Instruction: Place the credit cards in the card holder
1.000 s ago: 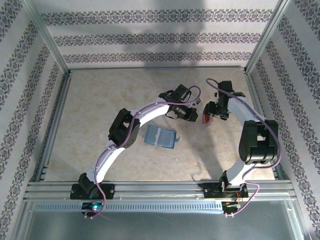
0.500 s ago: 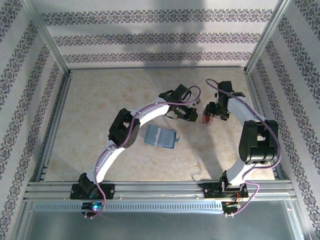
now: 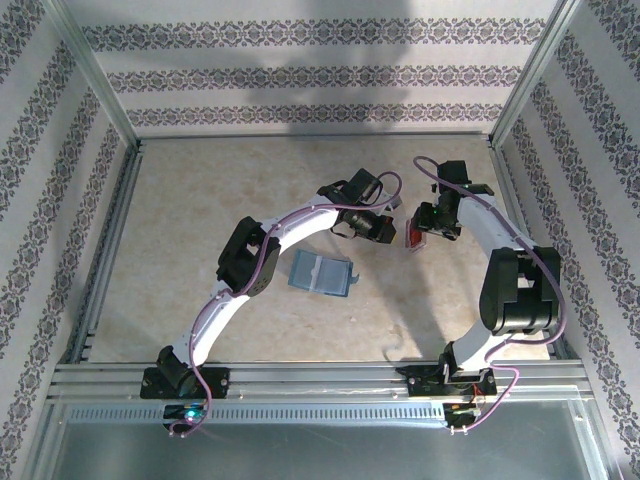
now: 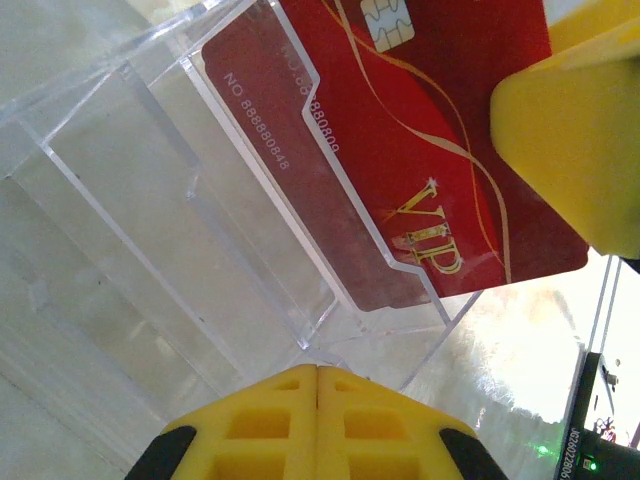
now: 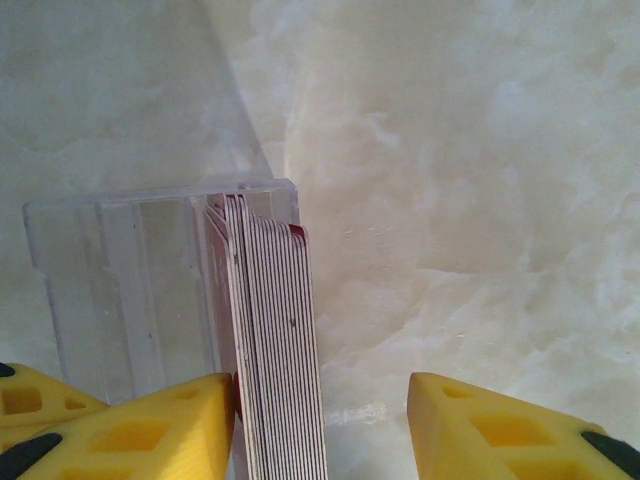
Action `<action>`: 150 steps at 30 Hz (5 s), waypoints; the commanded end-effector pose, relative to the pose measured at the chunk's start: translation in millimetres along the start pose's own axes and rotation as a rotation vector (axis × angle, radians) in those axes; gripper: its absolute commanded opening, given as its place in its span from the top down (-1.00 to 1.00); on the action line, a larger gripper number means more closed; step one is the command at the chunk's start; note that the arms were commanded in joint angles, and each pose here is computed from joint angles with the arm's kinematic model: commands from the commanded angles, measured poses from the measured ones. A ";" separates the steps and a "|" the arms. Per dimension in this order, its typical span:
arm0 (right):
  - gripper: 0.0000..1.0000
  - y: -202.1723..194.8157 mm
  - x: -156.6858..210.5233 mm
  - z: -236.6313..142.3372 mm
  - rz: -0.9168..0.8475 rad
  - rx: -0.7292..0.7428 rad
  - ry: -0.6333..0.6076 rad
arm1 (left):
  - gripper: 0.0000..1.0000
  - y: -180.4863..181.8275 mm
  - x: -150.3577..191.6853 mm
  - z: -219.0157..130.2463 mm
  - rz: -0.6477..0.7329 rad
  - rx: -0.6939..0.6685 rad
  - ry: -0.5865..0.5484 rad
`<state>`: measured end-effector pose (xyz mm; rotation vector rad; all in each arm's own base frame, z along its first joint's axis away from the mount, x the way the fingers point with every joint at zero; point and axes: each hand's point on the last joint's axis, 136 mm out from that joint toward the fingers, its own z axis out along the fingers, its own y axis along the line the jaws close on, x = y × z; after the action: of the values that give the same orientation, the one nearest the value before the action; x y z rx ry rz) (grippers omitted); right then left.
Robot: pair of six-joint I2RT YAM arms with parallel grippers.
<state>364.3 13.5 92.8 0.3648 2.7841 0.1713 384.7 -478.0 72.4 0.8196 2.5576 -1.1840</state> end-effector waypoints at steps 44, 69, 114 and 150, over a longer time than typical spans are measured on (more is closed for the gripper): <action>-0.05 0.6 18.4 8.7 -0.054 0.034 0.071 | 1.00 20.8 34.4 19.0 -0.017 -0.077 0.091; 0.36 0.2 18.4 -13.5 -0.068 0.046 0.028 | 1.00 21.0 37.7 22.0 -0.014 -0.079 0.101; 0.87 11.7 23.7 -31.0 -0.108 0.020 0.007 | 1.00 23.7 41.0 25.9 -0.009 -0.086 0.110; 0.92 13.1 24.9 -34.1 -0.102 0.011 0.022 | 1.00 24.3 41.9 25.3 -0.006 -0.089 0.115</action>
<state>345.1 34.9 115.2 0.2214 2.7876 0.1789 384.0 -478.7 72.0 0.8589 2.5341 -1.1697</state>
